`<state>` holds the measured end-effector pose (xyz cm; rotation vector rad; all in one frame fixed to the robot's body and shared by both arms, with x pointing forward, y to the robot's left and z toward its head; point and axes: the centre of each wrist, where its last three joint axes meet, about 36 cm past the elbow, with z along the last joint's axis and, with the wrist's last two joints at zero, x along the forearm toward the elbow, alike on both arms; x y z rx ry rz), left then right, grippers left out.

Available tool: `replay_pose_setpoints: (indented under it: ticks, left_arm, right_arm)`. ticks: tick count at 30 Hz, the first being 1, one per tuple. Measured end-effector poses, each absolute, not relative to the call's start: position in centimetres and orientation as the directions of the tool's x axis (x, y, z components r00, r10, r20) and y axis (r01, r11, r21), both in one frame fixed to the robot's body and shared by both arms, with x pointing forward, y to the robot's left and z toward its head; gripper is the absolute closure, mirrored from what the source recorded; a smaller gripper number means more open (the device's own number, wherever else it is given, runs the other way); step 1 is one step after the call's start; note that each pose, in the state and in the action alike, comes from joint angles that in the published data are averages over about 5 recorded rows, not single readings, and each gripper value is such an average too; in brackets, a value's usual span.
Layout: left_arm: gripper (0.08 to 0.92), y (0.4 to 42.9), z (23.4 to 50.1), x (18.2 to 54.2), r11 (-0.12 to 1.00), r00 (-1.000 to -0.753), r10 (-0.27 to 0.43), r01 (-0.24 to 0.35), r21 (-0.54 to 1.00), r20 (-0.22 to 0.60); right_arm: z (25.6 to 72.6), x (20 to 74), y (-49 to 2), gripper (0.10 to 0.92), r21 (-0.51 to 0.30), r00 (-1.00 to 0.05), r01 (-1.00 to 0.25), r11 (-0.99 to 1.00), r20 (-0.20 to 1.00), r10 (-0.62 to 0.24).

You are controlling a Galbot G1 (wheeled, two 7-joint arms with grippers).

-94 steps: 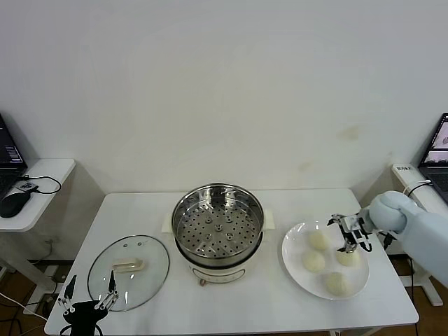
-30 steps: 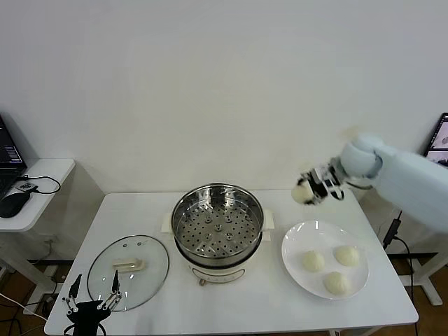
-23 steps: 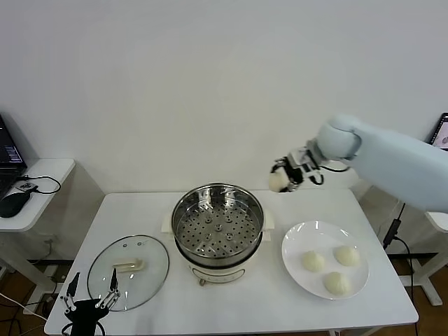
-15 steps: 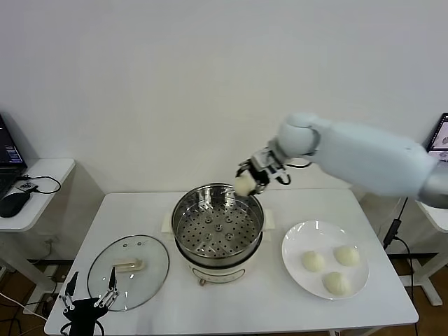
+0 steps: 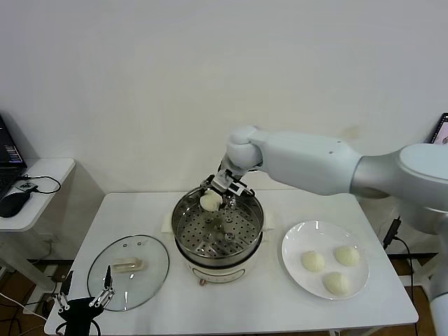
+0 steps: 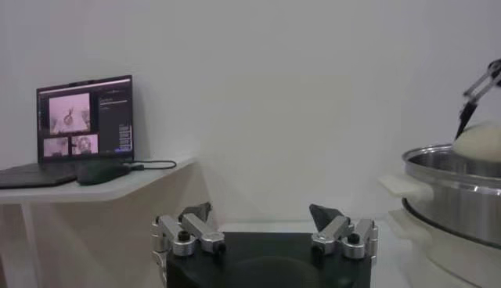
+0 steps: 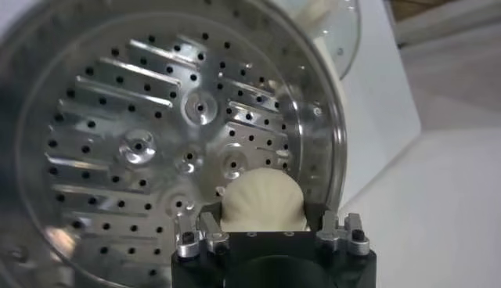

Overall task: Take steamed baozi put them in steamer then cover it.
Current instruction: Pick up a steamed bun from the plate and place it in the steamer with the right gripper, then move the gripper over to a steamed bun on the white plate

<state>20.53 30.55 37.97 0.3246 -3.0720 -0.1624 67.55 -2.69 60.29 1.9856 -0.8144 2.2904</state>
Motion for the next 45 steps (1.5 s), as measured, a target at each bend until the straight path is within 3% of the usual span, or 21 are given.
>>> replay_pose_setpoints:
  ticks: [13, 22, 26, 35, 45]
  left_arm:
    - [0.177, 30.8, 37.7, 20.8, 0.972, -0.976, -0.213, -0.208, 0.111, 0.037]
    - [0.177, 30.6, 37.9, 20.8, 0.973, -0.977, -0.212, -0.207, 0.106, 0.032]
    - [0.177, 30.4, 38.0, 20.8, 0.974, -0.978, -0.208, -0.204, 0.103, 0.030]
    - [0.177, 30.5, 38.5, 21.1, 0.975, -0.980, -0.199, -0.195, 0.108, 0.030]
    - [0.177, 30.5, 39.4, 21.7, 0.977, -0.982, -0.187, -0.182, 0.113, 0.032]
  right_arm:
    - [58.2, 68.6, -2.7, 0.364, -0.329, -0.196, -0.256, -0.909, 0.939, -0.284]
    - [58.1, 69.0, -3.3, 0.217, -0.327, -0.199, -0.242, -0.913, 0.938, -0.284]
    - [59.0, 69.0, -3.6, 0.201, -0.337, -0.201, -0.254, -0.906, 0.935, -0.292]
    - [63.9, 67.0, -6.0, 0.200, -0.379, -0.234, -0.471, -0.797, 0.924, -0.302]
    - [67.5, 63.5, -14.8, 0.200, -0.368, -0.276, -0.744, -0.558, 0.929, -0.245]
